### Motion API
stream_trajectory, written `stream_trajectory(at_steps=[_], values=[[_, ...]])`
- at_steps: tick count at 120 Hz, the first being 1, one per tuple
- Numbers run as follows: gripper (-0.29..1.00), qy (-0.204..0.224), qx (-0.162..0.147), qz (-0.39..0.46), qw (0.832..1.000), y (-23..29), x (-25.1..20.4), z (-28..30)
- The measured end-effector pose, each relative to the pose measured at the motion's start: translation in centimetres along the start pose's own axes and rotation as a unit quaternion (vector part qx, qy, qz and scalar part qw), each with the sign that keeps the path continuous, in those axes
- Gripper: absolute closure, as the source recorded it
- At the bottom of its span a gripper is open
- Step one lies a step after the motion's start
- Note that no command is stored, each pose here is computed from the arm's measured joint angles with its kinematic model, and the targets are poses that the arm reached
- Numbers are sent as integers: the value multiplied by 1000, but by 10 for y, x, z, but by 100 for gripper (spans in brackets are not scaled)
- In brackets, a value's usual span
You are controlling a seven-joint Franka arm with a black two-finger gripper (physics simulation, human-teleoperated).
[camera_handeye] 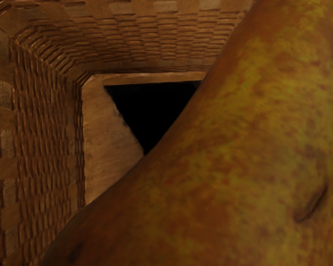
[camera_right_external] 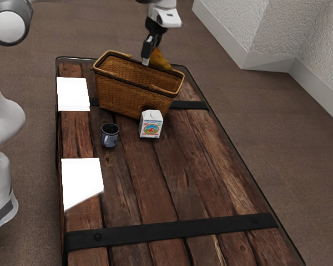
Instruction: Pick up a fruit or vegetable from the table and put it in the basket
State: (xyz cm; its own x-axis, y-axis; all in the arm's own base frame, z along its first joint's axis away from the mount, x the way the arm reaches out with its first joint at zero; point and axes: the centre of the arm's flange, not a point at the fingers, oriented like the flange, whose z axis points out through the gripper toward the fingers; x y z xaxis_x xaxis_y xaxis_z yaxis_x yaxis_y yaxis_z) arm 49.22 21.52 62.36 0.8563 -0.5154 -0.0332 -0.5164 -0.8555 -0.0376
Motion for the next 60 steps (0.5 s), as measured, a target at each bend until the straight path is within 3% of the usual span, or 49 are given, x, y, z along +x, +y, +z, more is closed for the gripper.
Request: stream_trajectory(at_steps=[38,60], values=[[31,-12,-9,1,1000,-21,25,34],[31,7,-15,-13,1000,-46,-3,35]])
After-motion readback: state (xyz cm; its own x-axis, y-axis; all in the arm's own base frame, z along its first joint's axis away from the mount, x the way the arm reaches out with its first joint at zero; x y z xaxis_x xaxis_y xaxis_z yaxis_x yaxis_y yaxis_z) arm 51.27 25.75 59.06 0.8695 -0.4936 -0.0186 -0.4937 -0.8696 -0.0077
